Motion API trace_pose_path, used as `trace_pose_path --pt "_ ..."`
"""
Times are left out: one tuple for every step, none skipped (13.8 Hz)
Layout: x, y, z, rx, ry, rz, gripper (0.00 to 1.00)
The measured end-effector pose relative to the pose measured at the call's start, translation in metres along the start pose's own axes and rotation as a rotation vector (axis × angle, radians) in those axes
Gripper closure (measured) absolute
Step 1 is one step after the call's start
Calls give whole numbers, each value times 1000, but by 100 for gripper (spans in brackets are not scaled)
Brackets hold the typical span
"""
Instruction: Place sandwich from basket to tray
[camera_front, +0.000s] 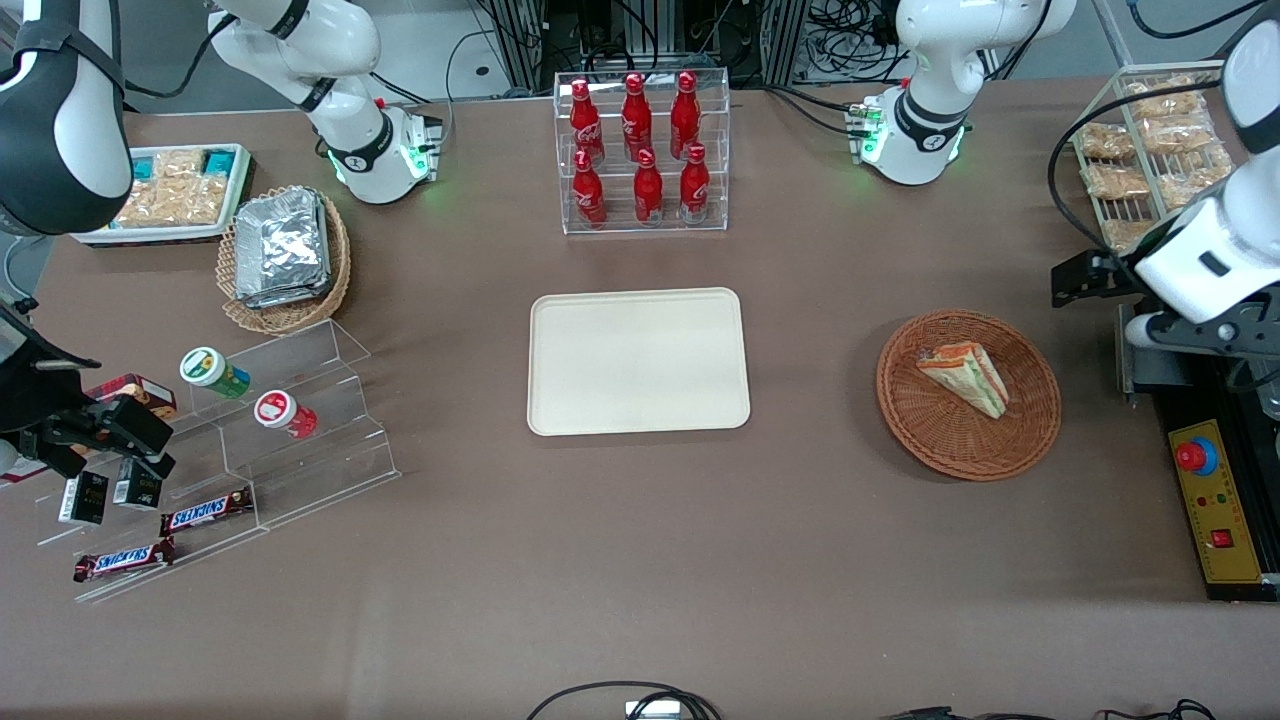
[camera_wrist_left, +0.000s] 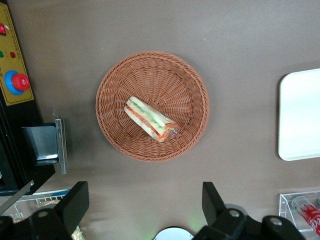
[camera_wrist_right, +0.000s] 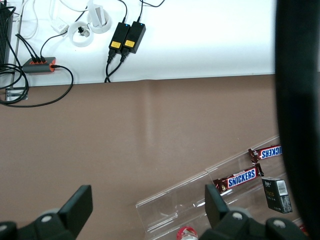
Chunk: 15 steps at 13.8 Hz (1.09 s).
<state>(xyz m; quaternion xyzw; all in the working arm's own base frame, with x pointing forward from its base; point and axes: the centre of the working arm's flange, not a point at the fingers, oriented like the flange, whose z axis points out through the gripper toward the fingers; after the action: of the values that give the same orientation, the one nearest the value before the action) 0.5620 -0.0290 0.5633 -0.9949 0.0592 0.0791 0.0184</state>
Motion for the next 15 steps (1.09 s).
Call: trace_pose_path --pt "4 0 17 3 -1 -22 0" --pt "7 1 36 4 4 -54 0" --pt "8 2 55 6 12 -88 0" --pt "8 4 75 7 22 -122 0" --pt "5 6 93 8 34 -161 0" --pt "1 7 110 8 43 -206 0" --pt "-2 8 125 7 52 -257 0" --pt "-5 9 139 4 61 -311 0" --pt "-6 10 154 1 72 -366 0" --pt "-8 11 169 -4 83 -413 0" --pt "-11 12 182 -7 89 -455 0" --pt "-13 13 193 -10 91 -497 0" --pt "-15 13 201 -12 90 -541 0" --pt "-17 14 208 -11 93 -578 0" --pt "-18 14 214 -10 105 -612 0"
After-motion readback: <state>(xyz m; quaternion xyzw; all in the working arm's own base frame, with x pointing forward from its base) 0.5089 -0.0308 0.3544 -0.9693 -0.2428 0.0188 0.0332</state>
